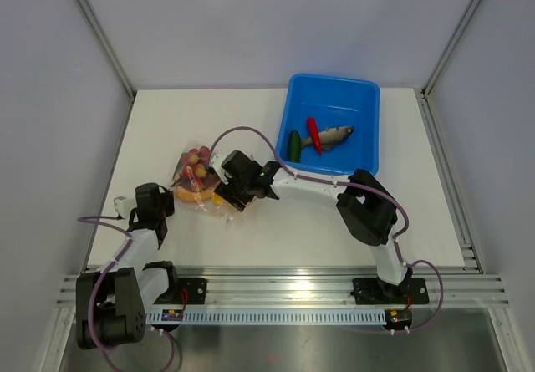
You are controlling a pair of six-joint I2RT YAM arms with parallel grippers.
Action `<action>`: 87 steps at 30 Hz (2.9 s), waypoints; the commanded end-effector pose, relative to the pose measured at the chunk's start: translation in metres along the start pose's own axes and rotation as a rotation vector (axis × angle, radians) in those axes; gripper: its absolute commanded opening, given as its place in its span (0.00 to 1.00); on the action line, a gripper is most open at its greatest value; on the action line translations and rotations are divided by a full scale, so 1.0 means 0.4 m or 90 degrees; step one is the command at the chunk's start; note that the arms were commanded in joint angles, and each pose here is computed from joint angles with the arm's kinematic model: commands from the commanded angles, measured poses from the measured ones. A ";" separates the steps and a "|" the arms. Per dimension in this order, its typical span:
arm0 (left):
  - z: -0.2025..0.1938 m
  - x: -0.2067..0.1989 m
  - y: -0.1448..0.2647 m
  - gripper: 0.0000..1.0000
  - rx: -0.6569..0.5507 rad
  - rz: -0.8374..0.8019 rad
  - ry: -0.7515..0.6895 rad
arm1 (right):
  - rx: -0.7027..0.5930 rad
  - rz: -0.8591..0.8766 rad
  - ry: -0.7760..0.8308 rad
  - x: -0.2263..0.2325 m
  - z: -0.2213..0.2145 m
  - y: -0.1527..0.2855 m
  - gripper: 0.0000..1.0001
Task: Open the zip-top bag and remove the fake food
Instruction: Pick up the fake vegetable at the center of the board, then place the fake vegetable at the center of the board.
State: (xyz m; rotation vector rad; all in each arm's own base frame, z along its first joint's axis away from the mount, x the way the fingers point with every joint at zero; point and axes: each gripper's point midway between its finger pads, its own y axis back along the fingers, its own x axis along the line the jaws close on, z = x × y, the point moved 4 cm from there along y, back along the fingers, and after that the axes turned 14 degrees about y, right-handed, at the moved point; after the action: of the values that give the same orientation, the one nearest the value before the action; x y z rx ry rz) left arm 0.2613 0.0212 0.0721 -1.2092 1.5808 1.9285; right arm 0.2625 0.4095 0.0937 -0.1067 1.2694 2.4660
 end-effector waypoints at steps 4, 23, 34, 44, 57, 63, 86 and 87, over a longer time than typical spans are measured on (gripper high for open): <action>0.002 -0.034 0.007 0.00 -0.008 -0.020 -0.003 | -0.031 -0.124 -0.040 -0.085 0.084 0.126 0.36; 0.010 -0.036 0.015 0.00 -0.027 -0.013 -0.001 | -0.027 -0.189 -0.096 -0.114 0.070 0.299 0.36; 0.011 -0.038 0.017 0.00 -0.028 -0.013 0.003 | -0.053 -0.286 -0.203 -0.220 0.017 0.401 0.35; 0.005 -0.038 0.017 0.00 -0.021 -0.012 0.000 | -0.100 -0.377 -0.380 -0.375 -0.103 0.490 0.36; -0.010 -0.038 0.019 0.00 0.000 -0.010 -0.007 | -0.020 -0.456 -0.483 -0.492 -0.238 0.410 0.31; -0.013 -0.034 0.019 0.00 0.003 -0.006 -0.005 | 0.007 -0.472 -0.515 -0.521 -0.280 0.374 0.29; -0.014 -0.036 0.020 0.00 0.004 -0.005 -0.006 | 0.051 -0.457 -0.540 -0.529 -0.319 0.328 0.55; -0.013 -0.037 0.020 0.00 0.003 -0.006 -0.006 | 0.048 -0.459 -0.542 -0.529 -0.318 0.331 0.58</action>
State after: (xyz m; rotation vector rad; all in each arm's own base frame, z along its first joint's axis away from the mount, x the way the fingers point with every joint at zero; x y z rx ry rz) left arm 0.2551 0.0188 0.0724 -1.1783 1.5918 1.9714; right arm 0.3929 0.1780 0.1460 0.4111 0.8334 1.5532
